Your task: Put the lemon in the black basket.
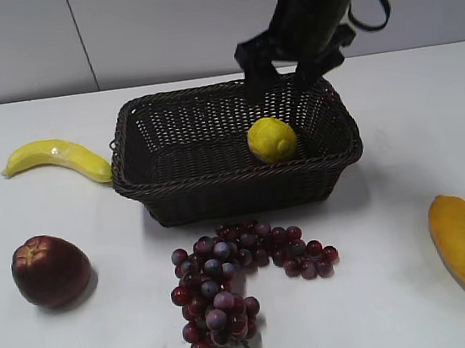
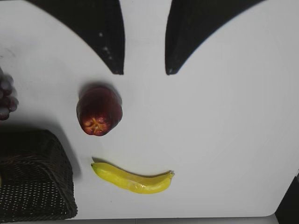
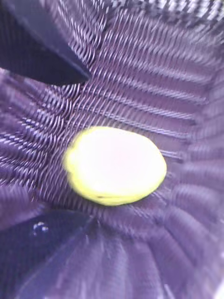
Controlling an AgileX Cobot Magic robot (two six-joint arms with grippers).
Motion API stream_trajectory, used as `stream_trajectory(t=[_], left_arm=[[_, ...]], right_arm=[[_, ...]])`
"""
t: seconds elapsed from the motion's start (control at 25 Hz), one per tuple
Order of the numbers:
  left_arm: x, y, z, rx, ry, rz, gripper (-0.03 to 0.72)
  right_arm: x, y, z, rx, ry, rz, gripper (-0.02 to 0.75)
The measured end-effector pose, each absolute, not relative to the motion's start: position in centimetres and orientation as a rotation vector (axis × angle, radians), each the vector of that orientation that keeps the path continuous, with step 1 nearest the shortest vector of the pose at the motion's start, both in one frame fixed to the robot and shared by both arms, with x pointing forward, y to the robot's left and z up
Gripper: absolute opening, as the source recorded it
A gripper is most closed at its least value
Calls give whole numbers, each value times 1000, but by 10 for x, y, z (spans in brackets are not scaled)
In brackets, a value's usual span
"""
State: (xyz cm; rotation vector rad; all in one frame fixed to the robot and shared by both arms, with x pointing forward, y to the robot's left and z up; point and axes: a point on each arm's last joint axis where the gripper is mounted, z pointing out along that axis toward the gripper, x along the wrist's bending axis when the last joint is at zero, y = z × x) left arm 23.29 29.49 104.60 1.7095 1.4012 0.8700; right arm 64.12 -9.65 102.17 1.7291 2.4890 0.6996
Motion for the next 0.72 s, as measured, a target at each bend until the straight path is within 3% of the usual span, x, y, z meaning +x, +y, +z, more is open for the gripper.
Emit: stream_trajectory(t=[0.2, 0.4, 0.56, 0.72], left_arm=[[233, 295, 1046, 1710, 1401, 870, 237], [233, 295, 1046, 1710, 1401, 870, 237], [233, 295, 1046, 1710, 1401, 870, 237], [233, 295, 1046, 1710, 1401, 870, 237]], right_arm=[[613, -114, 1108, 1605, 2432, 790, 609], [568, -137, 1170, 1620, 2350, 842, 597], [526, -156, 1189, 1639, 2309, 879, 597], [476, -179, 1184, 1670, 2314, 857, 597]])
